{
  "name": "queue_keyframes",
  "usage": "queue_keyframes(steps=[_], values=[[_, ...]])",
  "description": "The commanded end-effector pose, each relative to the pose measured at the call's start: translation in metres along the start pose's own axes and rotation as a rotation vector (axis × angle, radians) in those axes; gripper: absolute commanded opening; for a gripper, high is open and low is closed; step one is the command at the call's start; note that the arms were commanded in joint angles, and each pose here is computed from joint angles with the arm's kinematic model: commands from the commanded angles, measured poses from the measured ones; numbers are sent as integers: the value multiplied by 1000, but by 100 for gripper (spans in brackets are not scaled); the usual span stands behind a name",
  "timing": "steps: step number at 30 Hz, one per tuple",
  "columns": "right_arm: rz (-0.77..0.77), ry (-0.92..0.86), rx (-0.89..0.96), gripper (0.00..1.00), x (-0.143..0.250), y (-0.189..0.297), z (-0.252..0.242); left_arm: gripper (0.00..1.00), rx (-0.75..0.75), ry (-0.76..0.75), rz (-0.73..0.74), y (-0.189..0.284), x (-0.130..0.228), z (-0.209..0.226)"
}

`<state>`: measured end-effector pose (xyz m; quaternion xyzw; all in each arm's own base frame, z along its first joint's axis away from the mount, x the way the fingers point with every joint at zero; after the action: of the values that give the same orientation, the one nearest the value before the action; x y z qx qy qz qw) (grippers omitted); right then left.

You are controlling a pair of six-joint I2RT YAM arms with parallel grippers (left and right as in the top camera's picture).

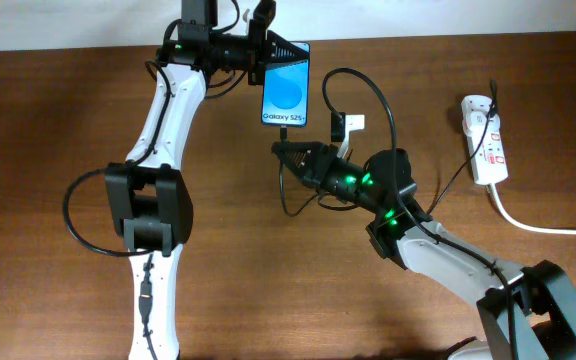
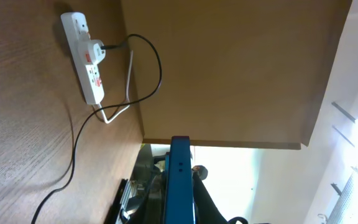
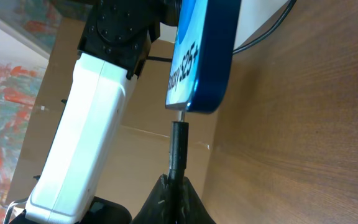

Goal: Plug charger to phone and switch on socket

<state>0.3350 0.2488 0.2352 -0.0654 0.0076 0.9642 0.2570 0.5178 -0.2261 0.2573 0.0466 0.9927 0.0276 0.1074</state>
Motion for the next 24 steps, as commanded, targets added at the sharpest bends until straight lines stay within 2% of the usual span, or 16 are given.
queue_keyframes(steps=[1,24], values=[[-33,25,-9,4,-8,-1,4,0,52,-24,46,0,6,-21],[-71,37,-28,4,-14,-2,11,0,55,-59,64,-12,10,-22]])
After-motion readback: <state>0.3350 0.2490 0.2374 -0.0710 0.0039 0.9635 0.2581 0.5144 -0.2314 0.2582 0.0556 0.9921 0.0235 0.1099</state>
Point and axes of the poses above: each gripper's point midway between its finger pads, its own y axis back along the fingers, its own z axis along the line the jaws close on, x = y × z, the point moved 4 cm from there along y, back along the fingers, and after that the axes turned 7 degrees about -y, right-handed, at the moved point
